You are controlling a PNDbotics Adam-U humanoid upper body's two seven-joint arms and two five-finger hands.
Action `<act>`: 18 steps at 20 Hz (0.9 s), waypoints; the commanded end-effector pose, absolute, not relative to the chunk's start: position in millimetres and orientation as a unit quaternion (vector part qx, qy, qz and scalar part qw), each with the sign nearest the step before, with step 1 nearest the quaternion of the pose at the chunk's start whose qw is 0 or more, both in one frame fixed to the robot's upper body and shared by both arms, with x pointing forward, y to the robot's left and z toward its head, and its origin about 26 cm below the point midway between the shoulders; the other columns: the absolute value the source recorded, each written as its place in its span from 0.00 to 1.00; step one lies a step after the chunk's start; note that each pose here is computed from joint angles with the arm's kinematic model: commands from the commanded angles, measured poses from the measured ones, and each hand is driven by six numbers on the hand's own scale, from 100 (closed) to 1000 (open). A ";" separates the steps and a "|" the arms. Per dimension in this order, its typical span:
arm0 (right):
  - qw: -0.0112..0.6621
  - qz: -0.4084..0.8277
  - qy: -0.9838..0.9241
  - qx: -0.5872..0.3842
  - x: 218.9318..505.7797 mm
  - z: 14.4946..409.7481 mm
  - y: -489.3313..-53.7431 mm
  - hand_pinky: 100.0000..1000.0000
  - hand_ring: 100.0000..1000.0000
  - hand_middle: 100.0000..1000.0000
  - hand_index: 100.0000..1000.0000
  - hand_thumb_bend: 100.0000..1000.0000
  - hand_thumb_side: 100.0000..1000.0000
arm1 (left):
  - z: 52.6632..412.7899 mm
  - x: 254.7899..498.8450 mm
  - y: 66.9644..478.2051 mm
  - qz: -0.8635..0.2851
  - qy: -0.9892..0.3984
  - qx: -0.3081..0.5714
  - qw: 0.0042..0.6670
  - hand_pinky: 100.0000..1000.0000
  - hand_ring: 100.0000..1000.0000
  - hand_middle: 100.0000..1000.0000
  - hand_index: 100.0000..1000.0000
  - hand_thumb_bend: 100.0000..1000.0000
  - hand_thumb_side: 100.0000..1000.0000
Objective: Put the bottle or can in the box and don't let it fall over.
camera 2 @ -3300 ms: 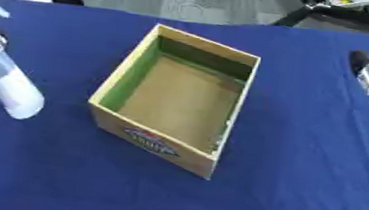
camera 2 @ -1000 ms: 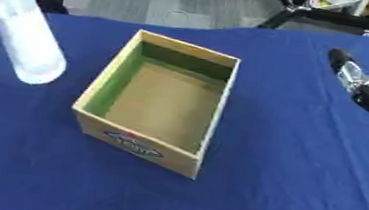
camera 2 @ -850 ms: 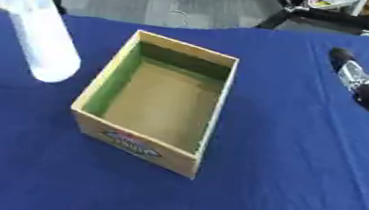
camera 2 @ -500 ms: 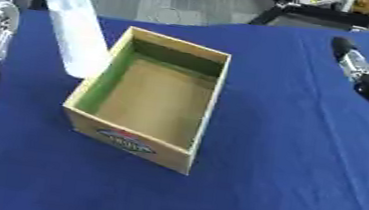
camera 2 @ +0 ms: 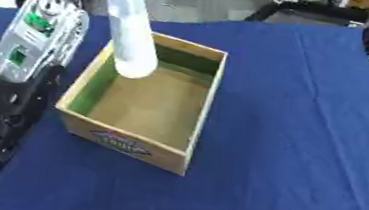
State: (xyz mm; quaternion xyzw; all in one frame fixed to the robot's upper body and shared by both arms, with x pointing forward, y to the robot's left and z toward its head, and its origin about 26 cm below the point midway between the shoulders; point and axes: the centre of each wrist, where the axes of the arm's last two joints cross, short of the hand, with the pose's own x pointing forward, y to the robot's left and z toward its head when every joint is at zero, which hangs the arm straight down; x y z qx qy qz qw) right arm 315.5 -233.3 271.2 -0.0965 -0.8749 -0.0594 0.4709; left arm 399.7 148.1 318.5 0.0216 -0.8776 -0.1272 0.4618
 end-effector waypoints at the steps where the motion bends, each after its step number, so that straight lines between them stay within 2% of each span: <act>1: 0.445 -0.064 -0.888 -0.098 310.9 282.7 -233.5 1.00 0.92 1.00 1.00 0.48 0.00 | 320.8 401.9 141.8 -0.129 -0.884 0.020 0.448 1.00 1.00 1.00 0.16 0.00 0.63; 9: 0.438 -0.067 -0.891 -0.100 310.9 285.7 -232.4 1.00 0.92 1.00 1.00 0.48 0.00 | 289.2 414.2 134.5 -0.135 -0.870 0.025 0.473 1.00 1.00 1.00 0.18 0.00 0.57; 14: 0.437 -0.067 -0.891 -0.102 310.9 286.0 -233.1 1.00 0.92 1.00 1.00 0.48 0.00 | 266.9 418.0 133.7 -0.145 -0.860 0.020 0.490 1.00 1.00 1.00 0.25 0.00 0.53; 18: 0.438 -0.066 -0.891 -0.105 310.8 285.2 -234.5 1.00 0.92 1.00 1.00 0.47 0.00 | 249.4 418.9 137.3 -0.163 -0.851 0.017 0.500 1.00 1.00 1.00 0.29 0.00 0.35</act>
